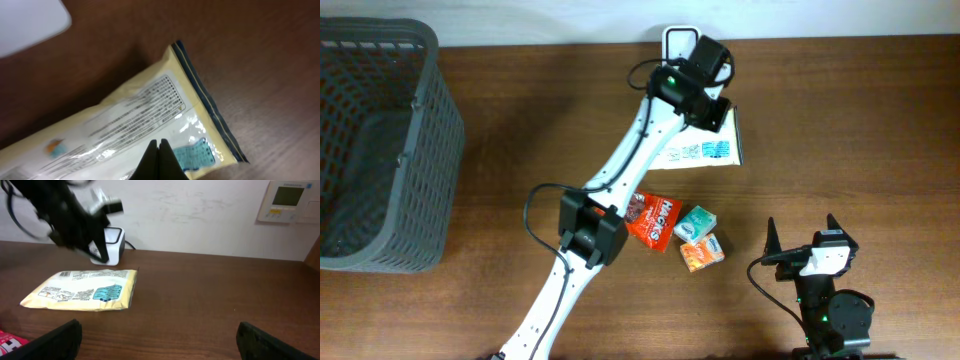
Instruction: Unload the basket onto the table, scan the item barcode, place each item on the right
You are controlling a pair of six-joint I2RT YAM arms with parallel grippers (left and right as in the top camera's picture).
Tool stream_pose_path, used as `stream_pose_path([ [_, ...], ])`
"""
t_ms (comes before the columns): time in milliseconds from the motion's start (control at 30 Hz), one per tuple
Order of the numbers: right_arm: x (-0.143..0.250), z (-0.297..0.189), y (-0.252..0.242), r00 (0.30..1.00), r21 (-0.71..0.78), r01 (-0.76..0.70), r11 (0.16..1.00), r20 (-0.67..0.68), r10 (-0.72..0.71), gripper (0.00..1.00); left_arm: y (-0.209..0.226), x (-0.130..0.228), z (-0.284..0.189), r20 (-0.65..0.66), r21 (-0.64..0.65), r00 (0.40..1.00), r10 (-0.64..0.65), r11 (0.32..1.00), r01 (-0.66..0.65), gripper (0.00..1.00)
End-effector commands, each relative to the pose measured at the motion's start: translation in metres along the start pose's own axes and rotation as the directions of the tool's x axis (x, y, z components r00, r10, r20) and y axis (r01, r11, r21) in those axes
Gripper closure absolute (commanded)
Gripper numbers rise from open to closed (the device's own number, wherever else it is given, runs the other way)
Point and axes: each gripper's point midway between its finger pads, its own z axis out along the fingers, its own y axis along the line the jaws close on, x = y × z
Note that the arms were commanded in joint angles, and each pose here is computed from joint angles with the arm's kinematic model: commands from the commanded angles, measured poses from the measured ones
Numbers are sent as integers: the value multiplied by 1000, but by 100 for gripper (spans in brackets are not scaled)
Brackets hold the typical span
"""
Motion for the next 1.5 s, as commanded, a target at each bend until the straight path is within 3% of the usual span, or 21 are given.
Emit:
stream_pose_path([
  [0, 4, 0, -2, 1000, 9, -8, 1000, -7, 8, 2, 22, 34, 49, -94, -64, 995, -21, 998, 15, 100],
  [200, 4, 0, -2, 1000, 9, -8, 1000, -7, 8, 2, 32, 58, 67, -168, -92, 985, -34, 996, 18, 100],
  [367, 4, 0, -2, 1000, 9, -8, 1000, -7, 8, 2, 15, 11, -7, -44, -72, 999, -13, 997, 10, 100],
  [433, 4, 0, -2, 1000, 9, -8, 1000, -7, 8, 2, 9, -5, -45, 10, -66, 1000, -8, 998, 9, 94],
  [500, 4, 0, -2, 1000, 9, -8, 1000, -7, 8, 2, 10, -19, -88, 69, -88, 998, -7, 996, 13, 81],
  [533, 4, 0, -2, 1000, 9, -8, 1000, -7, 8, 2, 13, -23, -106, 91, -107, 996, -8, 994, 18, 65],
  [600, 4, 0, -2, 1000, 9, -8, 1000, -7, 8, 2, 25, -25, -137, 114, -156, 993, -17, 987, 35, 21],
  [667, 4, 0, -2, 1000, 9, -8, 1000, -7, 8, 2, 44, -20, -166, 113, -224, 993, -34, 973, 59, 1],
  [900, 4, 0, -3, 1000, 15, -3, 1000, -7, 3, 2, 101, 6, -205, 53, -320, 989, -138, 936, 148, 1],
  [1067, -2, 0, -2, 1000, 9, -6, 1000, 16, 6, 2, 128, 3, -239, 108, -252, 971, -213, 939, 234, 1],
  [1133, -23, -2, 18, 993, -113, -62, 992, 97, 73, 2, 139, 3, -247, 124, -250, 964, -234, 933, 259, 1],
  [1233, -49, -27, 81, 958, -516, -195, 834, 81, 274, 2, 142, 4, -248, 116, -221, 967, -228, 943, 249, 1],
  [1333, -63, -36, 90, 954, -579, -145, 803, 132, 268, 2, 119, -1, -257, 113, -108, 986, -123, 985, 135, 1],
  [1467, -98, -48, 87, 897, -621, -199, 758, 196, 396, 2, 114, -5, -299, 194, -144, 976, -100, 981, 129, 1],
])
